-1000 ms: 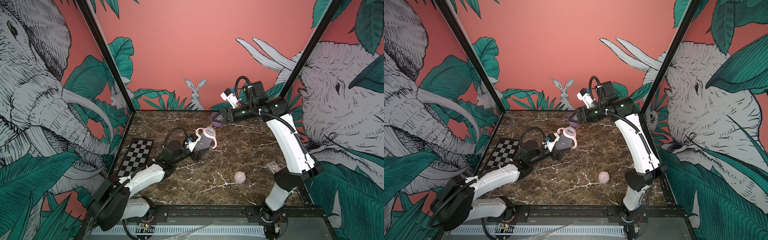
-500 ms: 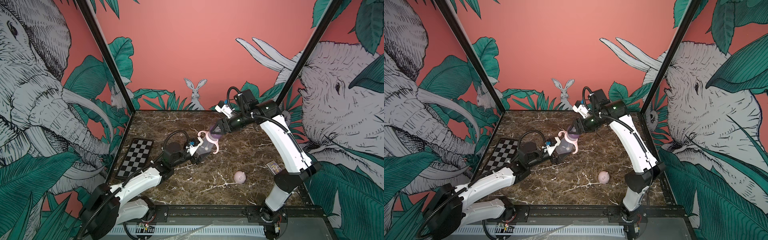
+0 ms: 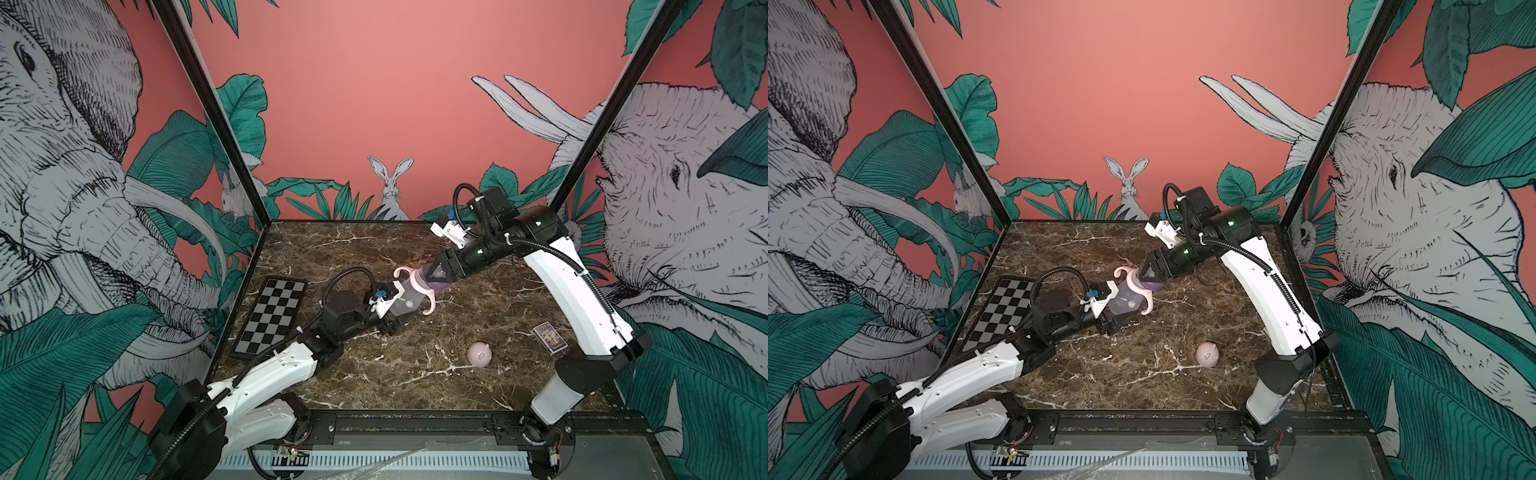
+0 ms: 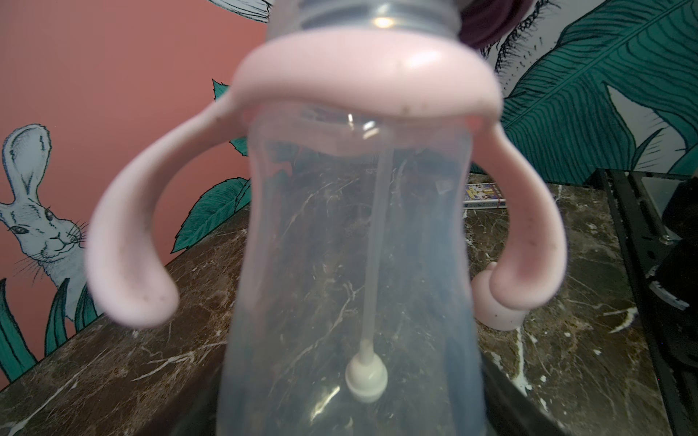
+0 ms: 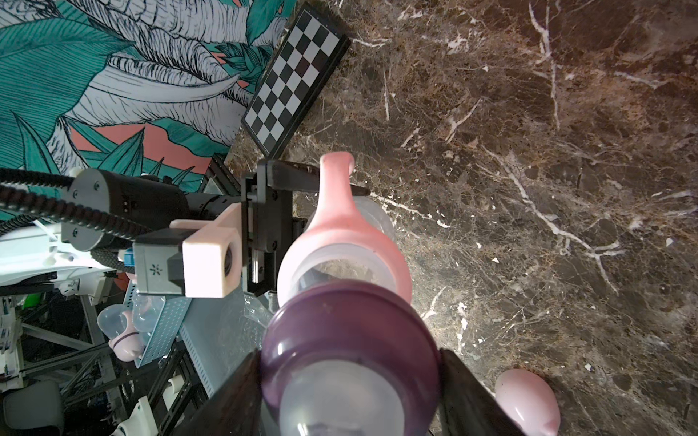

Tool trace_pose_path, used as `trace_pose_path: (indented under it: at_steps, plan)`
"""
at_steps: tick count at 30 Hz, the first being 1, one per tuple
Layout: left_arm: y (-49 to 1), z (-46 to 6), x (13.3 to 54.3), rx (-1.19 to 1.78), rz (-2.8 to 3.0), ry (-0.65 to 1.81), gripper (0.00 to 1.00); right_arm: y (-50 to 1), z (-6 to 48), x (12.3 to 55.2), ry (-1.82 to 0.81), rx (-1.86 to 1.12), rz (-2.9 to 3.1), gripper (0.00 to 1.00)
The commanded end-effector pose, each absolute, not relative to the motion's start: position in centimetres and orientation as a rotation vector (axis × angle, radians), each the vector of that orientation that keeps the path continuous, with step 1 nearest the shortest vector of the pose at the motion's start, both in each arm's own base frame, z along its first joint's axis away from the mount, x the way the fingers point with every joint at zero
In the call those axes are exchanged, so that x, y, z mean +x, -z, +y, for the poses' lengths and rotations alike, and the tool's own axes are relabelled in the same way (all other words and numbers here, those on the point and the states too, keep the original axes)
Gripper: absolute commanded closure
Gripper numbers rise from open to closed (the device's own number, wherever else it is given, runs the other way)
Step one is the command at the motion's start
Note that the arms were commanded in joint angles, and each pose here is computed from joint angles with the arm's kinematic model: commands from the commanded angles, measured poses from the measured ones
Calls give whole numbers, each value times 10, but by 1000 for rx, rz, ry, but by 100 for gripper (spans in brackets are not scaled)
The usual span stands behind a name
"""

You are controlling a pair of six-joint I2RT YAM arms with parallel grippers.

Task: Assemble the baby bottles
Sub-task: Close the nipple on the baby bottle.

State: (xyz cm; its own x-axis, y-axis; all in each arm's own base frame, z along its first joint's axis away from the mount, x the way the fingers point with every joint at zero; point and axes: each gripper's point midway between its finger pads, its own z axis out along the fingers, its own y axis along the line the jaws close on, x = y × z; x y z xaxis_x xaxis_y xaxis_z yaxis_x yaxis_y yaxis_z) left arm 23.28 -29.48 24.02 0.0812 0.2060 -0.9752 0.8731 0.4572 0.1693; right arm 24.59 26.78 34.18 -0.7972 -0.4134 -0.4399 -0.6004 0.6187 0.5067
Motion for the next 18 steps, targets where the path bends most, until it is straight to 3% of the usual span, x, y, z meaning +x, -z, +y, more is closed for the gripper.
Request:
trace_pose_path:
  at_steps: [1, 18]
  plan:
    - [-242, -295, 228, 1041, 1399, 636, 45, -343, 266, 236, -957, -853, 2562, 44]
    - [-248, -295, 224, 1031, 1380, 621, 45, -325, 272, 230, -964, -880, 2617, 44]
